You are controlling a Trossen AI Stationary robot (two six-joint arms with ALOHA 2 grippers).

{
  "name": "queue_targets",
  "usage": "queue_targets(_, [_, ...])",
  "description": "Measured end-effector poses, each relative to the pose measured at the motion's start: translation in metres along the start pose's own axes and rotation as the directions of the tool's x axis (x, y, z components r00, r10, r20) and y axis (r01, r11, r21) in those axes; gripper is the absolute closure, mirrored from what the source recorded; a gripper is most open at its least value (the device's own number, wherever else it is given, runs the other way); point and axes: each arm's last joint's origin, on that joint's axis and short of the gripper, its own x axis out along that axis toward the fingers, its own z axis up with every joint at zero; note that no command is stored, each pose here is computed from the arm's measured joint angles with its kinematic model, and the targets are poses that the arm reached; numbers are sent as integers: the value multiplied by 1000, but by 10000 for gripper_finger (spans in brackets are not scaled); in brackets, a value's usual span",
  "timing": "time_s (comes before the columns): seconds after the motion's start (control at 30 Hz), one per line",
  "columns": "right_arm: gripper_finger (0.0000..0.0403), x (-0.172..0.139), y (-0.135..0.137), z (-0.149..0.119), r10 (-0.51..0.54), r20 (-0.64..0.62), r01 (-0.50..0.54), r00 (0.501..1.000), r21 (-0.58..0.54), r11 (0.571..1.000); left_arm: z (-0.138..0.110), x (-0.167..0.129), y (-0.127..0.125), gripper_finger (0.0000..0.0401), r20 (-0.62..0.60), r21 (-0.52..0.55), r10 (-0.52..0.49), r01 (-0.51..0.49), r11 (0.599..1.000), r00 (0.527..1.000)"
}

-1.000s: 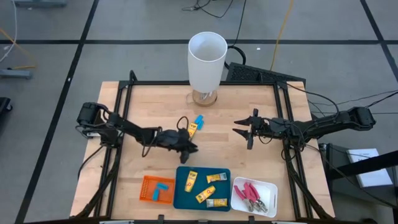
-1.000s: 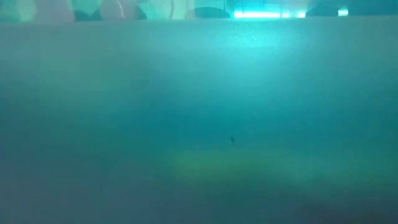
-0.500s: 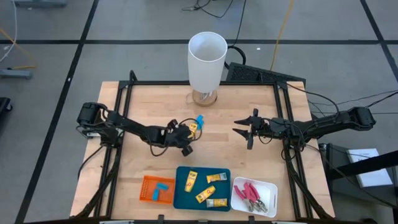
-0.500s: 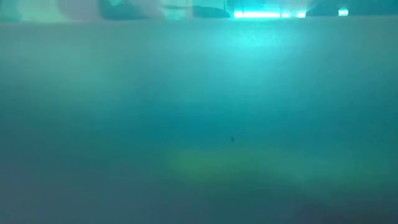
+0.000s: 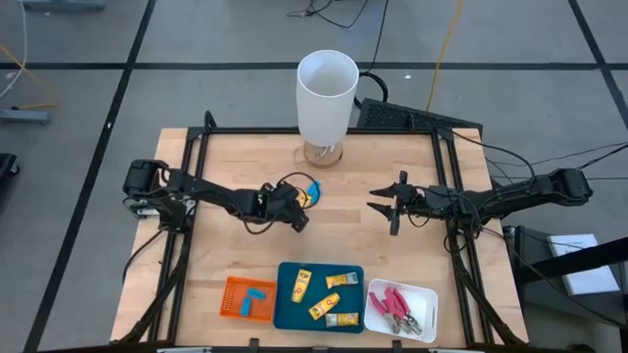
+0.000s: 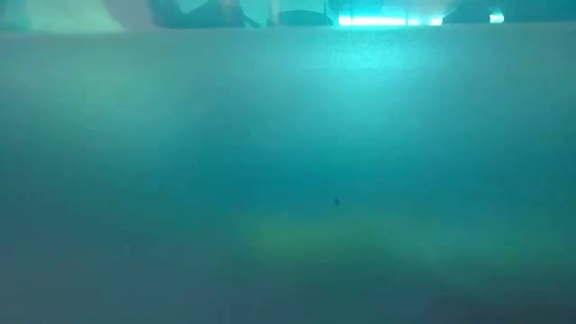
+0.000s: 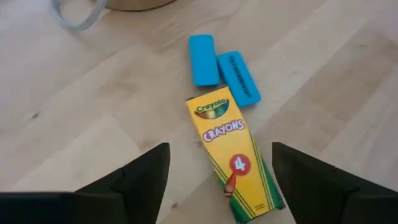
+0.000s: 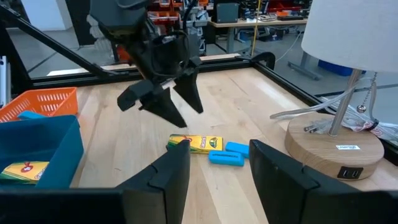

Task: Pick & Place School Supplies
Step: Put the yellow crayon box into the blue bin

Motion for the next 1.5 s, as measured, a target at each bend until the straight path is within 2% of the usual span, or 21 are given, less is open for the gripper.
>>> queue_targets(0.2, [248, 0, 0, 0, -1, 0, 1, 1000, 0, 1000, -7, 15, -8, 114, -19, -5, -55, 55, 998, 998])
queue_targets(0.43, [248, 0, 0, 0, -5, 1, 5, 1000, 1, 1000, -24, 36, -11, 114, -108, 0, -46, 46, 999, 993])
queue_targets(0.9, [248, 0, -1, 0, -6, 0, 6, 1000, 1, 1000, -38, 35, 3, 114, -230, 113, 108, -84, 990, 967])
queue_targets(1.5, [248, 0, -1, 0, -6, 0, 6, 1000, 0, 1000, -39, 36, 3, 122, -250, 121, 93, -64, 991, 964])
